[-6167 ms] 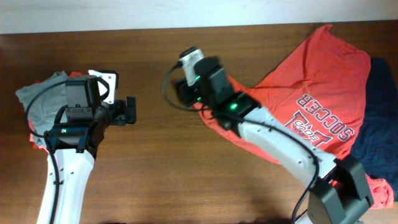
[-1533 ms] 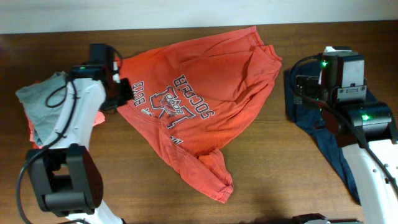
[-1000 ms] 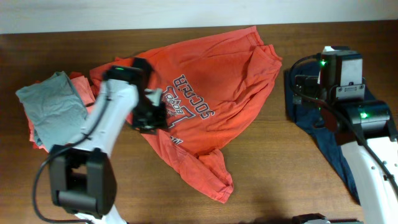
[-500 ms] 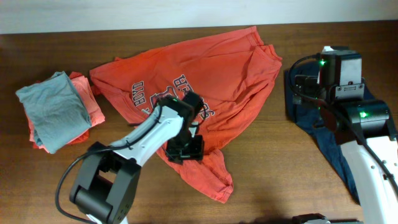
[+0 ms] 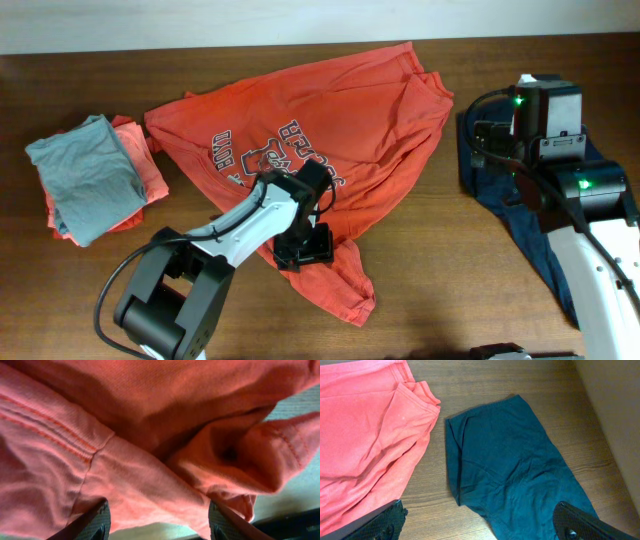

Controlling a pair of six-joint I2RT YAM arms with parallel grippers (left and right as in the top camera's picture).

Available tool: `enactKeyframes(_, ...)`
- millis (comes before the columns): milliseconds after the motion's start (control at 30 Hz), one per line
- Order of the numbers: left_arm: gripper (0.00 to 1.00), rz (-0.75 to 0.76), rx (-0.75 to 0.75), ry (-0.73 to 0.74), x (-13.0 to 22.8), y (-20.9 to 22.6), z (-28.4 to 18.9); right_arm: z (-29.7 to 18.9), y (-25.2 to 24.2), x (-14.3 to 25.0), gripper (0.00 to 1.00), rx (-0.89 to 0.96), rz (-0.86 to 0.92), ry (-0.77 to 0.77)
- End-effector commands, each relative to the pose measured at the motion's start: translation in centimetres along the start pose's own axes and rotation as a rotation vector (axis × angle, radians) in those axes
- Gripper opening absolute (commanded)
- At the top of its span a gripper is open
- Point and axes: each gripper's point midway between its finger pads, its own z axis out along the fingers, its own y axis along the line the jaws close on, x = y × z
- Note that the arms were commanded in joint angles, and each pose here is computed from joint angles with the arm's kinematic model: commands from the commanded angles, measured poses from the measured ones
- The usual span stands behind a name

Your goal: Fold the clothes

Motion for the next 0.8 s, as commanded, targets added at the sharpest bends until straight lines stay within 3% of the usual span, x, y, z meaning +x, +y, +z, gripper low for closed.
enactKeyframes(0,0.62,-0.018,0.026,-0.001,0.4,-0.3,0.1,-0.1,-0.5,-0.2,0.99,0.017,0.007,-0.005)
enactKeyframes(267,0.49,-0.018,0.035,0.007,0.6,-0.2,0.5,-0.1,-0.5,-0.2,0.99,0.017,0.007,-0.004)
enactKeyframes(333,0.36,-0.018,0.036,0.006,0.6,-0.2,0.5,-0.1,-0.5,-0.2,0.99,0.017,0.006,-0.002)
enactKeyframes(433,0.00,-0.017,0.037,0.004,0.6,-0.3,0.5,-0.1,-0.5,-0.1,0.98,0.017,0.006,-0.002)
enactKeyframes(767,0.00,-0.073,0.038,0.004,0.2,1.1,-0.6,-0.1,-0.5,-0.1,0.99,0.017,0.005,0.001)
